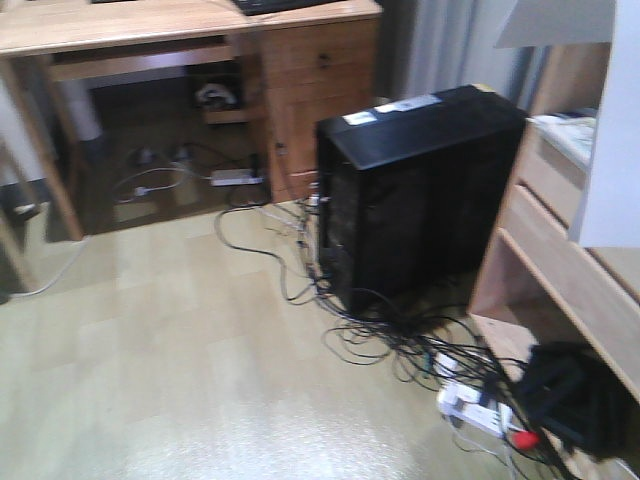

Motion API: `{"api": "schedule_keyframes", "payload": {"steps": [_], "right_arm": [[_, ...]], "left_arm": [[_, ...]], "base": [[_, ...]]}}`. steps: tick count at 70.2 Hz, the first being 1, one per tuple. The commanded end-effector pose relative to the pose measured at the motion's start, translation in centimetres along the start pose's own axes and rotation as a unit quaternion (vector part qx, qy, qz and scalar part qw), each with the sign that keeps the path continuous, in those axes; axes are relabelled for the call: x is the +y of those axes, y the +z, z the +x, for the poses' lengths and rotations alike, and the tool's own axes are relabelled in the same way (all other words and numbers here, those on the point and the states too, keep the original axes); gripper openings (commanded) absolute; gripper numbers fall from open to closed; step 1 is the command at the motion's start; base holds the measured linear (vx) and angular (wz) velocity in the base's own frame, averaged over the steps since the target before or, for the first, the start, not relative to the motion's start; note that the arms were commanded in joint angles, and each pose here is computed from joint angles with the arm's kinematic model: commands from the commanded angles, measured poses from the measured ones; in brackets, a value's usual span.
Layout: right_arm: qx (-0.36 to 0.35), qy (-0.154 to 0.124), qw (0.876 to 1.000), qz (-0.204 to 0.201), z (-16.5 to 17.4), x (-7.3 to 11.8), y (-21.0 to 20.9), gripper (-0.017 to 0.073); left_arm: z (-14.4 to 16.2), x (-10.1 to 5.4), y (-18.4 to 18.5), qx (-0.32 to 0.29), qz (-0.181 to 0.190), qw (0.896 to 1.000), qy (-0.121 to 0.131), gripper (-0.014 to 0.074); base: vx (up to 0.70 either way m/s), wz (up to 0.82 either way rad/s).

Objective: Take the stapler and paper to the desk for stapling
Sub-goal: 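Drive the base away from the shelf holding stapler and paper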

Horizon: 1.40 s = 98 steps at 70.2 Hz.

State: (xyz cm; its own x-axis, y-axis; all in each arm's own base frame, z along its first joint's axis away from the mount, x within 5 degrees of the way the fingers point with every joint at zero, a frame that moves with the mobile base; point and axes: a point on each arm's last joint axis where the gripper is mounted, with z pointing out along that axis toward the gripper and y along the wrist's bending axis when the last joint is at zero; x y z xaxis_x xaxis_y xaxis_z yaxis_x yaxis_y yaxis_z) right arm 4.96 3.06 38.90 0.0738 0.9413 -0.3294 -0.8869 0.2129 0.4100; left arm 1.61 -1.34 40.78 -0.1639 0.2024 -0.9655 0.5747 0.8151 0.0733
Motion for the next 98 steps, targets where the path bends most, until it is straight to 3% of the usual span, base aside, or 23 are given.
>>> {"api": "schedule_keyframes", "payload": {"steps": [1, 98], "right_arm": [[-0.015, -0.011, 1.0, -0.02, -0.4, 0.54, 0.51, -0.0006], [-0.015, -0.011, 1.0, -0.02, -0.41, 0.55, 0.51, -0.0006]], "left_arm": [[-1.64, 0.1, -0.27, -0.065, -0.002, 0.998, -0.003, -0.0006], [-1.64, 0.1, -0.27, -0.065, -0.002, 0.998, -0.003, -0.0006]], "base": [[0.01, 0.46], [0.15, 0.27]]}}
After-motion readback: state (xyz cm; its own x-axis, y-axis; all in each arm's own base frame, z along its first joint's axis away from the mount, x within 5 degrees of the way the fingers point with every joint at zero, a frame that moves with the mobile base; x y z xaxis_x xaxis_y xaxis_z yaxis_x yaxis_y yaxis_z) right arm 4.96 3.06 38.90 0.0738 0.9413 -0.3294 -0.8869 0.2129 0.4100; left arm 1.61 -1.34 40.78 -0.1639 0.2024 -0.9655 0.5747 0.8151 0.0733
